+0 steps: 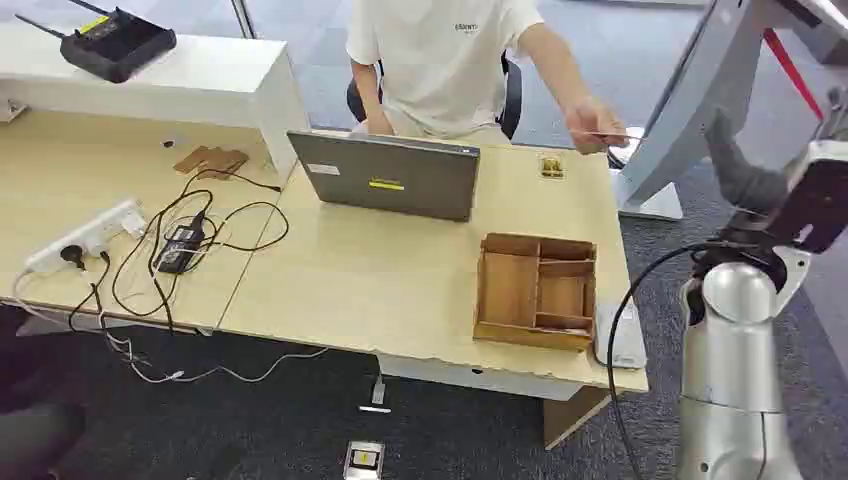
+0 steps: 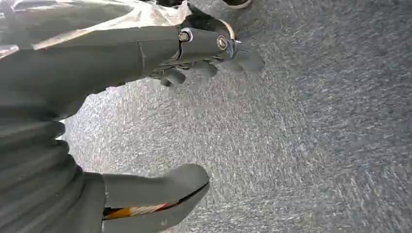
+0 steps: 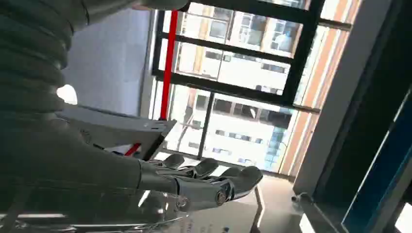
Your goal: Pass the card to the sensor for recognition and then transmit it.
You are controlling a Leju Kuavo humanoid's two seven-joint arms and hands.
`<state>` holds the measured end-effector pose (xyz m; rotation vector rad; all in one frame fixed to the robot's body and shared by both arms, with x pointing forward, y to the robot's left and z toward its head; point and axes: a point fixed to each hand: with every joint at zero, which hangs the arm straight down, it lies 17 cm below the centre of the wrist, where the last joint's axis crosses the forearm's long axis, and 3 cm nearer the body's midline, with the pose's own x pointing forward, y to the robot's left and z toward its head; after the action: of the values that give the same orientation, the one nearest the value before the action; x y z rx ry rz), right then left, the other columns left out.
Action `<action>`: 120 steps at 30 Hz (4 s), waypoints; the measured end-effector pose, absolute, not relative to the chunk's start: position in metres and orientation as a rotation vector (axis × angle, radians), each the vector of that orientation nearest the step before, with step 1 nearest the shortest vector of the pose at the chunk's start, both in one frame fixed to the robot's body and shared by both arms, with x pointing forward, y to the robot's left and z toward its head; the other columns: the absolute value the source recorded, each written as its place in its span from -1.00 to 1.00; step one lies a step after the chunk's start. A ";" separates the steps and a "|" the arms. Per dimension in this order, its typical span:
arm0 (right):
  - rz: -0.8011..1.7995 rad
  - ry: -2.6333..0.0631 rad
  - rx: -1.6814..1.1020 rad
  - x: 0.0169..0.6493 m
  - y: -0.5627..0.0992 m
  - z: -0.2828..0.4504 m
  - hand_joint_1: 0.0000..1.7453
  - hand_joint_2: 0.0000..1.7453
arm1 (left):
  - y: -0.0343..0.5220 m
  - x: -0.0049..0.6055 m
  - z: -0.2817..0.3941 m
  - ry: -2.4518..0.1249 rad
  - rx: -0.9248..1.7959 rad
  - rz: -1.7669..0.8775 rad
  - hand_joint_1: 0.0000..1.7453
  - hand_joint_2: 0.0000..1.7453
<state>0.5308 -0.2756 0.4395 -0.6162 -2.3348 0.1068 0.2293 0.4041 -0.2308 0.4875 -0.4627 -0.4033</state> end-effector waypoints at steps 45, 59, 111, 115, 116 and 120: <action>1.135 -1.799 -1.170 0.641 -0.198 0.299 1.00 1.00 | 0.393 0.265 -0.219 -0.501 0.467 -0.462 -1.00 1.00; 1.115 -1.795 -1.154 0.643 -0.202 0.298 1.00 1.00 | 0.393 0.265 -0.219 -0.501 0.469 -0.468 -1.00 1.00; 1.000 -1.487 -1.137 0.608 -0.347 0.206 1.00 1.00 | 0.421 0.213 -0.232 -0.460 0.516 -0.325 -1.00 1.00; 1.010 -1.449 -1.136 0.602 -0.357 0.191 1.00 1.00 | 0.424 0.210 -0.233 -0.458 0.522 -0.317 -1.00 1.00; 1.013 -1.440 -1.136 0.601 -0.360 0.188 1.00 1.00 | 0.424 0.209 -0.233 -0.457 0.522 -0.316 -1.00 1.00; 1.017 -1.418 -1.134 0.596 -0.366 0.179 1.00 1.00 | 0.427 0.205 -0.233 -0.452 0.526 -0.307 -1.00 1.00</action>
<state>0.5963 -0.3662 0.1791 -1.1342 -1.4180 1.0169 0.2052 0.4271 -0.2334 0.5255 -0.4524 -0.3069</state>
